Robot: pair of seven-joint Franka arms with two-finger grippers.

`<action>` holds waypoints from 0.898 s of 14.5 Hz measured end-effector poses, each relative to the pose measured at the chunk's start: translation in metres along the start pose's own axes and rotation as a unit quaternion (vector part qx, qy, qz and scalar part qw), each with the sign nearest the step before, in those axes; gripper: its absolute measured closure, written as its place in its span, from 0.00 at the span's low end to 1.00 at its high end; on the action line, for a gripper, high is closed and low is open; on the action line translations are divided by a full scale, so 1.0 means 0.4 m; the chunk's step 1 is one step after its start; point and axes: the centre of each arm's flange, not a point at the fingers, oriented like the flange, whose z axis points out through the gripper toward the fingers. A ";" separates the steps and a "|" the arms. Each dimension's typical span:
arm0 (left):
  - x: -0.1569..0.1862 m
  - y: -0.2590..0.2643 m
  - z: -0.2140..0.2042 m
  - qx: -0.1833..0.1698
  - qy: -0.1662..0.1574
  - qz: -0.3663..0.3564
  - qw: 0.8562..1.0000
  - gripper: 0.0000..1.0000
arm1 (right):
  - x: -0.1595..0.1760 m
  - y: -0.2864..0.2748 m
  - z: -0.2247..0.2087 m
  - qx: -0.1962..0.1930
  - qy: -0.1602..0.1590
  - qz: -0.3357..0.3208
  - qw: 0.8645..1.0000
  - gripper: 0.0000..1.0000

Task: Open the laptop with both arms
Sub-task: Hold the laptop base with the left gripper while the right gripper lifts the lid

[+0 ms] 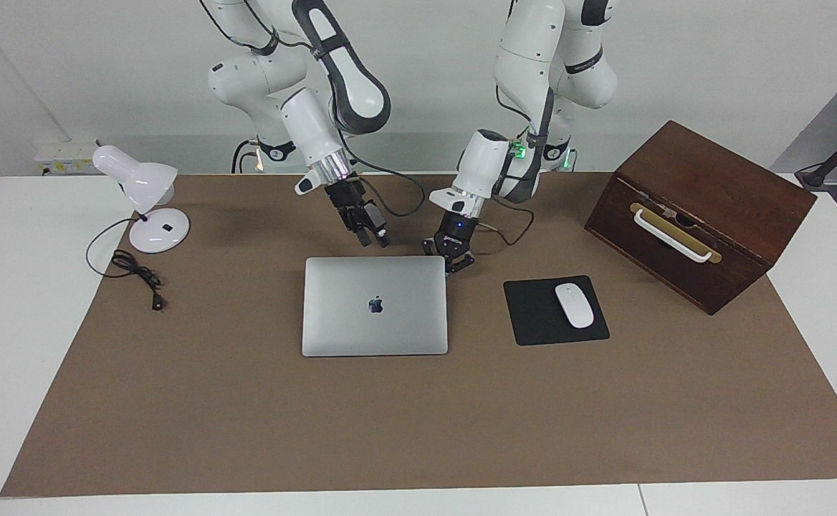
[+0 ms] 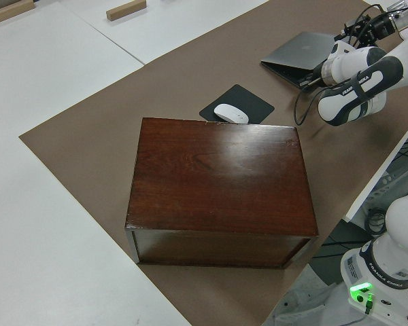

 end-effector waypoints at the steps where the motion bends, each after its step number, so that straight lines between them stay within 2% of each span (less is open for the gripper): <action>1: 0.000 0.000 0.000 0.000 0.000 0.000 1.000 0.99 | 0.000 -0.002 0.005 0.000 0.000 0.000 1.000 0.00; 13: 0.000 0.000 0.000 0.000 0.000 0.003 1.000 0.99 | 0.090 -0.033 0.028 0.011 0.014 -0.017 1.000 0.00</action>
